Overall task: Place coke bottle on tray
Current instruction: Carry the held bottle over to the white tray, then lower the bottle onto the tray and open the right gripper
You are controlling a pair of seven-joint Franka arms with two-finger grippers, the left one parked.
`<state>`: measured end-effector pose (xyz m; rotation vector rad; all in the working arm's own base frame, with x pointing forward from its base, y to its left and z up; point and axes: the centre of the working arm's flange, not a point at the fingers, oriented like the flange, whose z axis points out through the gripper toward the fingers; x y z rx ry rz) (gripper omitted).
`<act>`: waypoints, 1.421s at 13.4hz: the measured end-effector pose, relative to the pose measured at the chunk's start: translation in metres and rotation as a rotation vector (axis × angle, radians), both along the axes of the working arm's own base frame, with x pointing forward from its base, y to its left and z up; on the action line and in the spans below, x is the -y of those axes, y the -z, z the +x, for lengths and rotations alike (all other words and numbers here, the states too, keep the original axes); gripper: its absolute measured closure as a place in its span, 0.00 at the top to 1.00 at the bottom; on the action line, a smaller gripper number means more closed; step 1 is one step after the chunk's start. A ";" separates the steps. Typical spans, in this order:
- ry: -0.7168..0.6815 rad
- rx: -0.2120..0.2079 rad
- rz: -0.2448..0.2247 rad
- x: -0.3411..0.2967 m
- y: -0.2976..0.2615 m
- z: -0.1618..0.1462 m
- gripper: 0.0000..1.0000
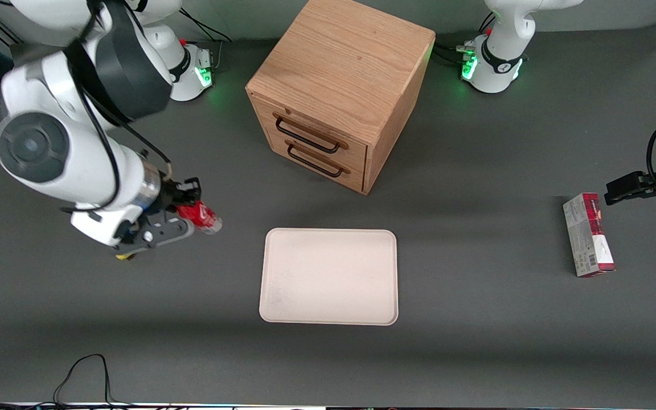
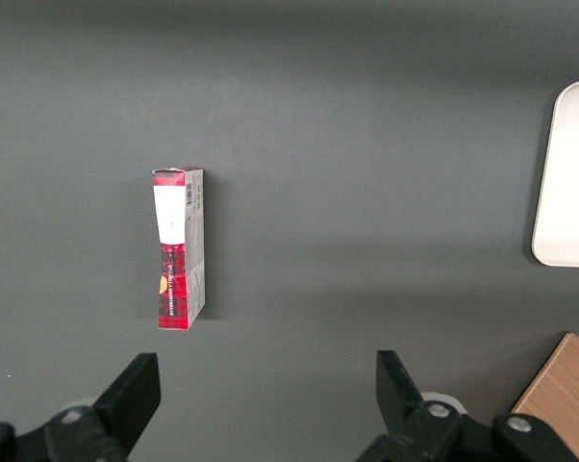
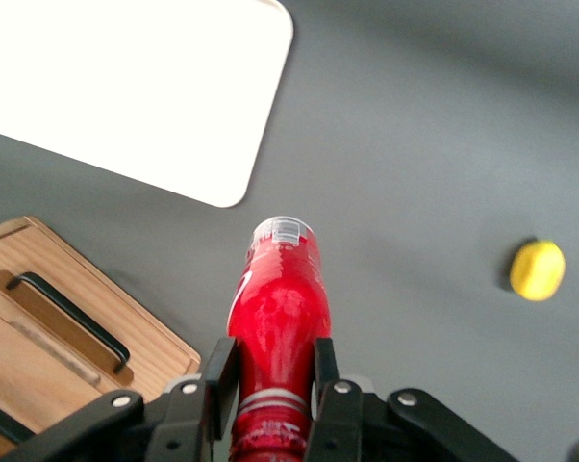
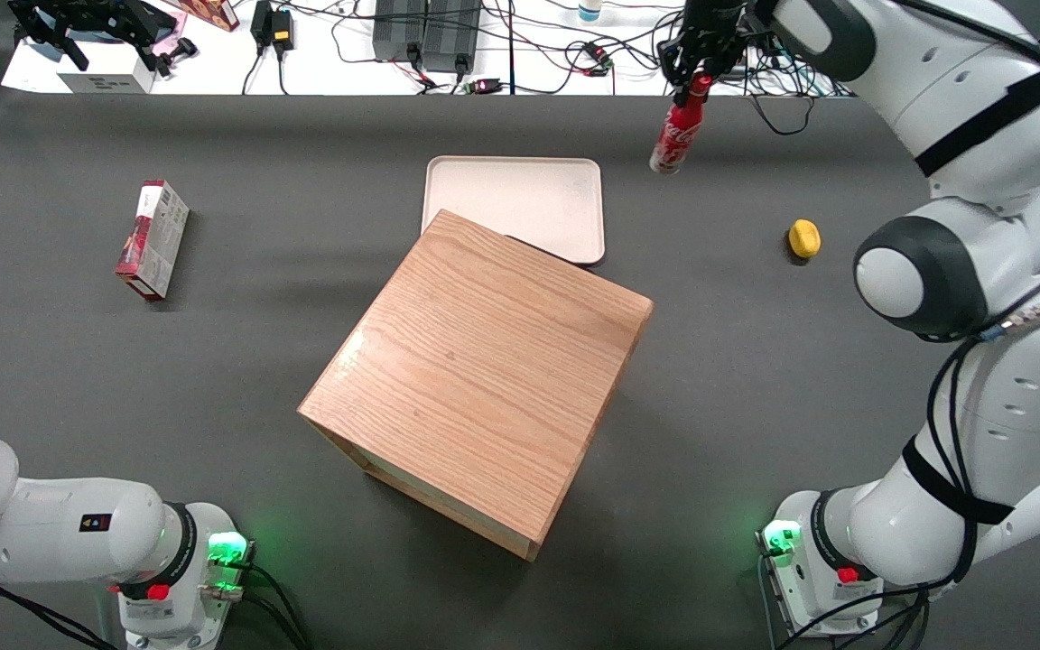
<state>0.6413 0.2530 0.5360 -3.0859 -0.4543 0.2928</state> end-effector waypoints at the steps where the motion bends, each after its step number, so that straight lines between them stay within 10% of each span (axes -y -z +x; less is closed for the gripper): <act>1: -0.011 0.012 0.020 -0.009 0.008 0.005 0.37; 10: -0.053 0.179 0.063 -0.056 0.136 0.064 0.37; 19: -0.050 0.251 0.091 -0.062 0.196 0.085 0.37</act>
